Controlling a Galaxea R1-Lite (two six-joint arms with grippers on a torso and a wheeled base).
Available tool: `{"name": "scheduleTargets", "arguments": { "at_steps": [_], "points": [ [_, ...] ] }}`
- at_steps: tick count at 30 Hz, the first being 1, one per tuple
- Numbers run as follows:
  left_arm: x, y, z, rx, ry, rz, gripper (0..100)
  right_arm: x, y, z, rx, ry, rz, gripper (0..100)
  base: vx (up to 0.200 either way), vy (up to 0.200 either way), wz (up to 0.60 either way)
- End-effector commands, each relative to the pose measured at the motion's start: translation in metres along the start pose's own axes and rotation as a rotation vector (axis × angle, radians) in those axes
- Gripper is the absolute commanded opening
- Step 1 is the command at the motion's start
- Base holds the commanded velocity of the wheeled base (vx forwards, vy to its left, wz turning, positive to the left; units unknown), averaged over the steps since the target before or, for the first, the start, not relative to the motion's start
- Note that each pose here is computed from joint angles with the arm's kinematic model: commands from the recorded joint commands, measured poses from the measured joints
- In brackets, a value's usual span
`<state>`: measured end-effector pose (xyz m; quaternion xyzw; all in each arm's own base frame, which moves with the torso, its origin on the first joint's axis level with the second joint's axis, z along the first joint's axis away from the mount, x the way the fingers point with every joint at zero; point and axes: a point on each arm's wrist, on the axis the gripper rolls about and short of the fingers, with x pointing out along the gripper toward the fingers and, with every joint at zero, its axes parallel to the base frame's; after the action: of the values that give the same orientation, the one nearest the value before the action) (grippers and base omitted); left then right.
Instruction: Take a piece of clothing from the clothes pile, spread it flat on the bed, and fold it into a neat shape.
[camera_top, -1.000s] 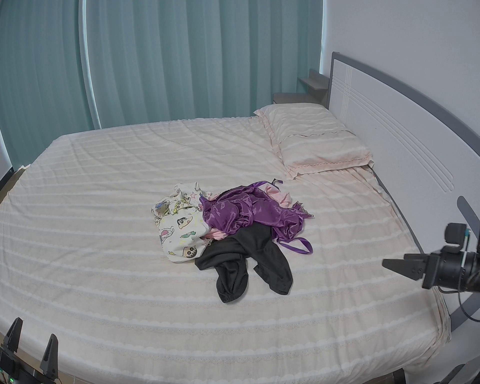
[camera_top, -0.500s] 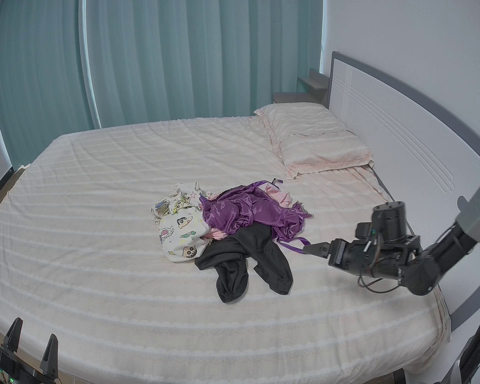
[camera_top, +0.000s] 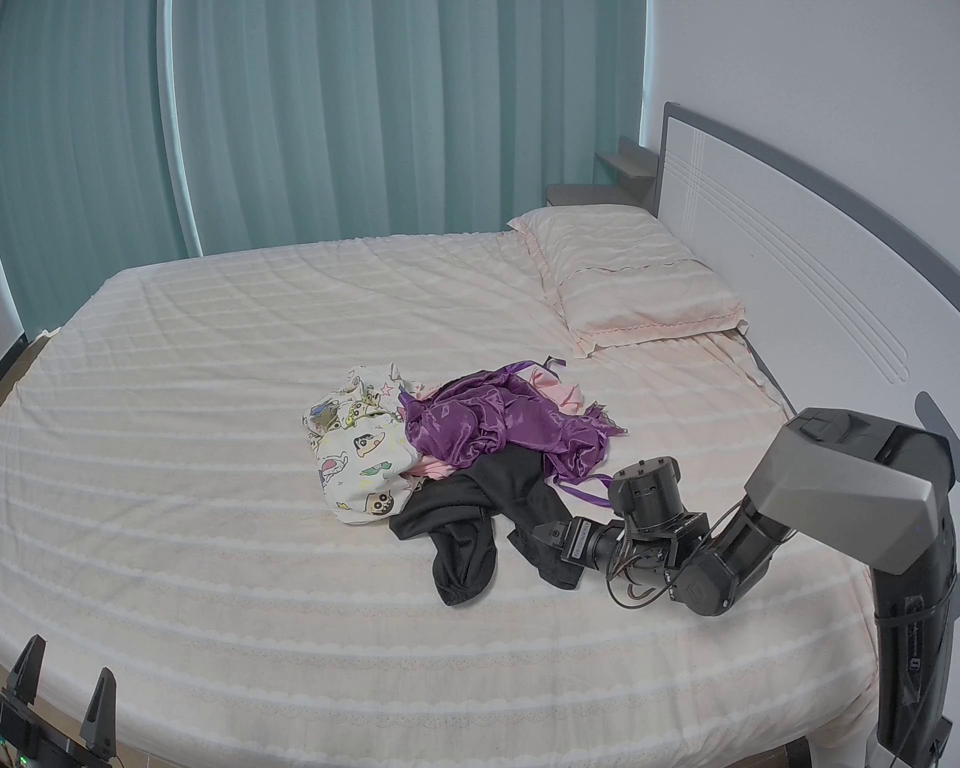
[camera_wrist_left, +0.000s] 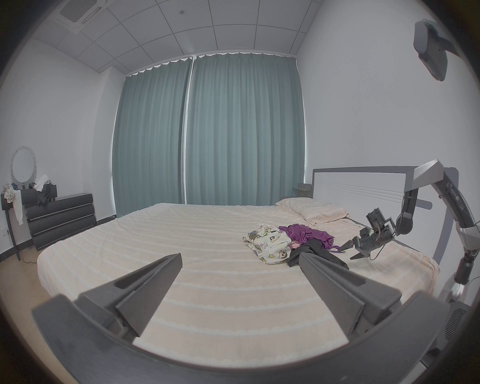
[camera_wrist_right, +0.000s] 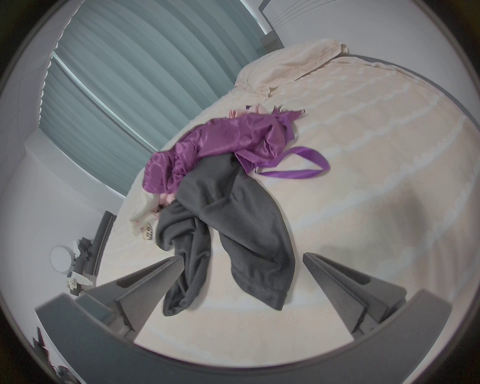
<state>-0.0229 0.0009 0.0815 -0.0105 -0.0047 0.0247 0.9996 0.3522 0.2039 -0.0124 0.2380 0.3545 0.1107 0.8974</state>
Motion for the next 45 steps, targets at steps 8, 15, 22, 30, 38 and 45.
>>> {"name": "scheduleTargets", "arguments": {
  "at_steps": [8,15,22,30,38,45],
  "points": [
    [0.000,0.000,-0.005,0.000,0.003,0.001,100,0.050,-0.008,-0.017,-0.050,-0.020,-0.054,100,0.000,0.000,0.00],
    [0.000,0.000,-0.005,0.000,0.003,0.001,100,0.065,0.009,-0.021,-0.067,-0.029,-0.023,100,0.000,0.000,0.00],
    [0.000,0.000,-0.005,0.000,0.003,0.001,100,0.067,0.007,-0.022,-0.073,-0.022,-0.050,0,0.000,0.000,0.00],
    [0.000,0.000,-0.005,0.000,0.003,0.001,100,0.018,0.007,0.001,-0.004,-0.029,-0.031,0,0.000,0.000,0.00],
    [0.000,0.000,-0.005,0.003,0.003,0.000,100,-0.039,-0.007,-0.013,0.072,-0.027,0.111,0,0.000,0.000,0.00],
    [0.000,-0.001,-0.005,0.015,0.005,-0.039,100,-0.073,-0.026,-0.037,0.081,-0.082,0.191,0,0.000,0.000,0.00]
  ]
}}
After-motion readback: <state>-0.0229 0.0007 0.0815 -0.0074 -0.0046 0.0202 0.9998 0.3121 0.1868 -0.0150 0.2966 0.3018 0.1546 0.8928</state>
